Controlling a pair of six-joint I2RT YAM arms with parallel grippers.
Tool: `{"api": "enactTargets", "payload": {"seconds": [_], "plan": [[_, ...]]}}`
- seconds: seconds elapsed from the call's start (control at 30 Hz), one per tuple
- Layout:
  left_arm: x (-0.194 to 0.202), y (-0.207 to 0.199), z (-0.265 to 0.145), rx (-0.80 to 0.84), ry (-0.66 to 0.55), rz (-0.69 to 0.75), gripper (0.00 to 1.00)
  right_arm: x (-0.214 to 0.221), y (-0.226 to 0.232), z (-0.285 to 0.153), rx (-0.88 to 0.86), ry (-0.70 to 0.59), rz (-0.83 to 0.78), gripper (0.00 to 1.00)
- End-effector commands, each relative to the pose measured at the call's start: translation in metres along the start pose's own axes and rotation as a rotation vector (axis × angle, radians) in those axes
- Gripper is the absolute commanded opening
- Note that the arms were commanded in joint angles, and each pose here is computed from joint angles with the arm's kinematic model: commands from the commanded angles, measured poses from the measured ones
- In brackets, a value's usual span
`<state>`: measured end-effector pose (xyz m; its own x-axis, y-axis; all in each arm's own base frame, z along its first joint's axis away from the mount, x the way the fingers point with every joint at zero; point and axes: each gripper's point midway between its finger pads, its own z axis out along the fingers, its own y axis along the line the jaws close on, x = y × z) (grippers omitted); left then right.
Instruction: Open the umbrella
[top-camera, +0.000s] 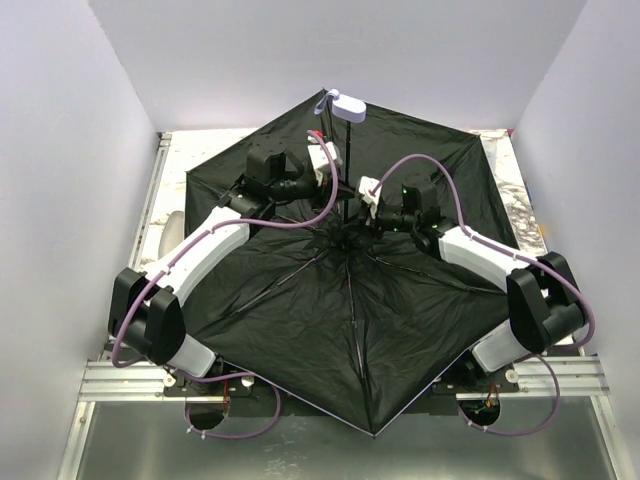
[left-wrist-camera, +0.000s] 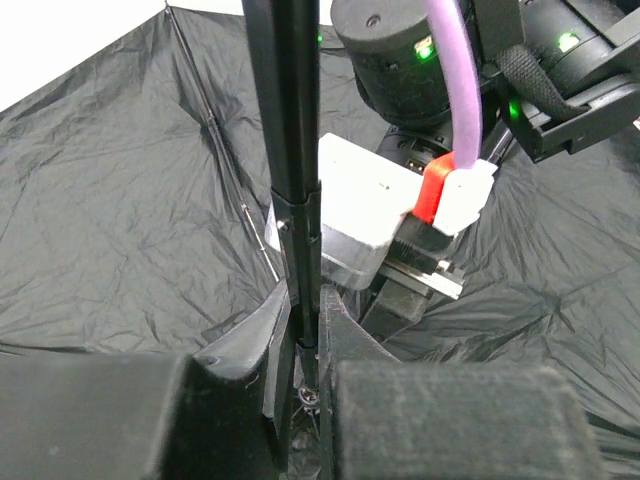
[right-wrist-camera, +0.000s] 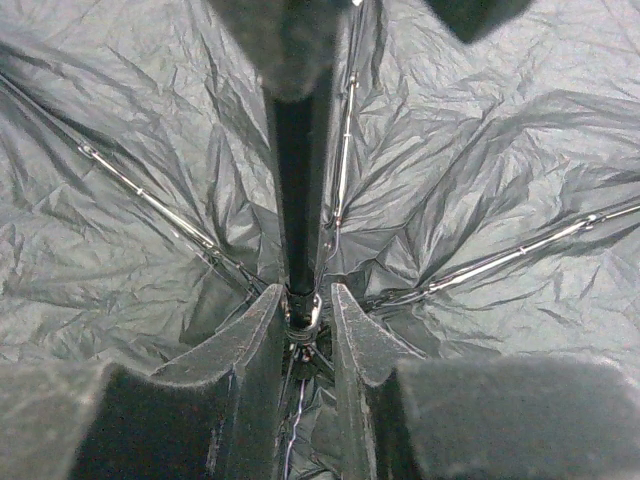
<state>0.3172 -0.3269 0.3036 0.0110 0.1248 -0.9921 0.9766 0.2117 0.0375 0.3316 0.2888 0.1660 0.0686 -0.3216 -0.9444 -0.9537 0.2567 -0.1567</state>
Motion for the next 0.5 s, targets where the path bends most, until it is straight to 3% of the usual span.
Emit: {"api": "enactTargets", "payload": {"seconds": [0.0, 0.47], "plan": [[-0.035, 0.002, -0.001, 0.002, -0.069, 0.072, 0.0, 0.027, 0.003, 0.007, -0.006, 0.043, -0.007, 0.21], [-0.034, 0.009, -0.005, 0.0, -0.067, 0.05, 0.0, 0.091, 0.008, 0.021, -0.038, 0.162, 0.008, 0.17]]}}
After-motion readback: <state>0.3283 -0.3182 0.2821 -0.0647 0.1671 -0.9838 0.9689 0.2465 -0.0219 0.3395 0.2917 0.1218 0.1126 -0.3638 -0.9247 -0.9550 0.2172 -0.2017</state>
